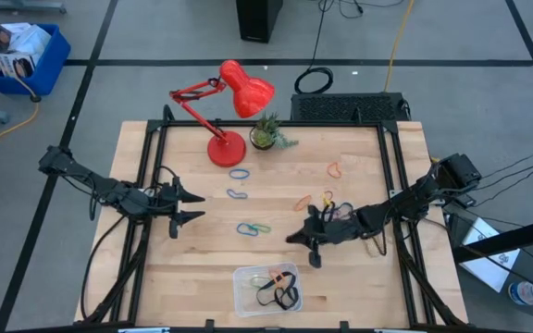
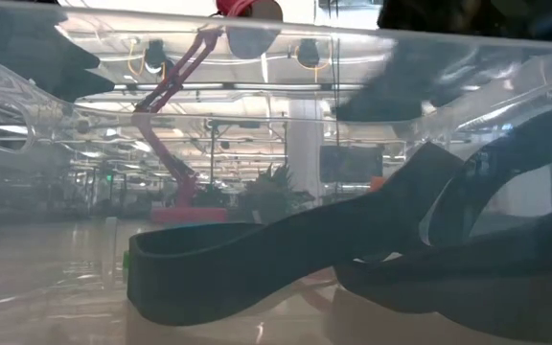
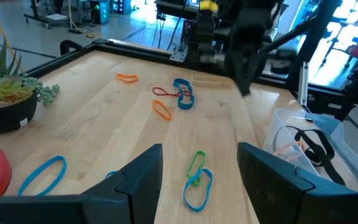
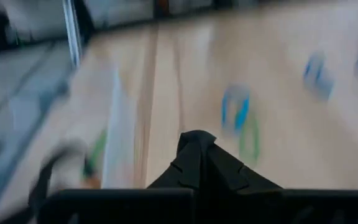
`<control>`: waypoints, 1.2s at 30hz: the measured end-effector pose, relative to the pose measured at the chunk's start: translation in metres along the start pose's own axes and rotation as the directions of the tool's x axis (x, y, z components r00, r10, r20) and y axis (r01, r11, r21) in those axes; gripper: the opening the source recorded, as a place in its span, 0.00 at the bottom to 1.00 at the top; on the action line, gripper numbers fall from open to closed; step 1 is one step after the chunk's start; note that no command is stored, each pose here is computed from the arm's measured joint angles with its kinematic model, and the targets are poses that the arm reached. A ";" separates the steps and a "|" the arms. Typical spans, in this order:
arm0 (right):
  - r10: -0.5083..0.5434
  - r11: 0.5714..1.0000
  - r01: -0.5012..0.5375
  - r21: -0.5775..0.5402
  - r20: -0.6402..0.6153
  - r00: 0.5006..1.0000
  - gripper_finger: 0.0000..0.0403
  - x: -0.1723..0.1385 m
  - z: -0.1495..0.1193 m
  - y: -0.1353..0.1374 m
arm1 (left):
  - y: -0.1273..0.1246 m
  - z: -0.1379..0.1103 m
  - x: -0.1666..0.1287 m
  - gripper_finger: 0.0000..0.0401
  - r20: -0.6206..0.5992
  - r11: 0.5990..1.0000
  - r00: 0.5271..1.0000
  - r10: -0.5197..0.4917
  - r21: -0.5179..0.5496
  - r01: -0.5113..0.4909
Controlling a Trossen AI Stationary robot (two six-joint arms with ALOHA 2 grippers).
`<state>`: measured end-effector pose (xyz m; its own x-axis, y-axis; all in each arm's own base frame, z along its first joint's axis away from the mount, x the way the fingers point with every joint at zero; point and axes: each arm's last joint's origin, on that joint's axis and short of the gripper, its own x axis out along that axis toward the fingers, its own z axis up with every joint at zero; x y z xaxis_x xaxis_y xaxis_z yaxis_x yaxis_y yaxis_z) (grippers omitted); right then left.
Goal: Pick and place rubber bands into bin
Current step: Put the black rubber band into the bin
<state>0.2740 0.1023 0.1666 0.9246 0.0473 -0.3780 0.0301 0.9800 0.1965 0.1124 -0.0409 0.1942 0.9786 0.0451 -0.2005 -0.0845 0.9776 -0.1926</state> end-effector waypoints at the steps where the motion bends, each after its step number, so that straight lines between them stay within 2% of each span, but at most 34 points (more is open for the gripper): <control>1: -0.003 1.000 0.004 -0.009 0.069 0.998 0.00 0.000 0.006 0.001 | 0.000 0.000 0.000 0.53 0.000 1.000 1.000 0.000 0.000 0.000; 4: 0.023 1.000 -0.018 -0.021 0.279 0.960 0.00 -0.004 0.027 0.006 | 0.000 0.000 0.000 0.53 0.000 1.000 1.000 0.000 0.000 0.000; 7: 0.063 0.997 -0.037 -0.065 0.455 0.888 0.00 -0.011 0.045 0.010 | 0.000 0.000 0.000 0.53 0.000 1.000 1.000 0.000 -0.001 0.000; 9: 0.074 0.993 -0.015 -0.116 0.520 0.851 0.00 -0.015 0.053 0.012 | 0.000 0.000 0.000 0.53 0.000 1.000 1.000 0.000 -0.001 0.000; 12: 0.073 0.982 0.028 -0.186 0.516 0.853 0.00 -0.011 0.065 0.018 | 0.000 0.000 0.000 0.53 0.000 1.000 1.000 0.000 -0.009 0.000; 15: 0.081 0.960 0.027 -0.280 0.367 0.927 0.00 0.002 0.086 0.031 | 0.000 0.000 0.000 0.53 0.000 1.000 1.000 0.000 -0.009 0.000; 17: 0.092 0.939 -0.026 -0.344 0.177 0.980 0.00 0.009 0.102 0.039 | 0.000 0.000 0.000 0.53 0.001 1.000 1.000 0.000 -0.010 0.000; 19: 0.091 0.933 -0.085 -0.349 0.001 0.996 0.00 0.010 0.118 0.046 | 0.000 0.000 0.000 0.53 0.000 1.000 1.000 0.000 -0.010 0.000; 22: 0.127 0.941 -0.170 -0.291 -0.159 0.979 0.00 0.006 0.137 0.052 | 0.000 0.000 0.000 0.53 0.000 1.000 1.000 0.000 -0.009 0.000; 25: 0.216 0.937 -0.264 -0.228 -0.216 0.952 0.00 0.005 0.144 0.060 | 0.000 0.000 0.000 0.53 0.000 1.000 1.000 0.000 -0.005 0.000; 27: 0.243 0.932 -0.297 -0.210 -0.247 0.938 0.00 0.007 0.139 0.065 | 0.000 0.000 0.000 0.53 -0.001 1.000 1.000 0.000 -0.002 0.000; 36: 0.227 0.938 -0.311 -0.152 -0.406 0.885 0.00 0.035 0.094 0.084 | 0.000 -0.001 0.000 0.53 -0.009 1.000 1.000 0.001 0.006 -0.001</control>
<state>0.3444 0.1683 0.2548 0.6711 0.3428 -0.6574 -0.3167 0.9342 0.1639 0.1122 -0.0409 0.1932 0.9769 0.0445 -0.2092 -0.0847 0.9787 -0.1870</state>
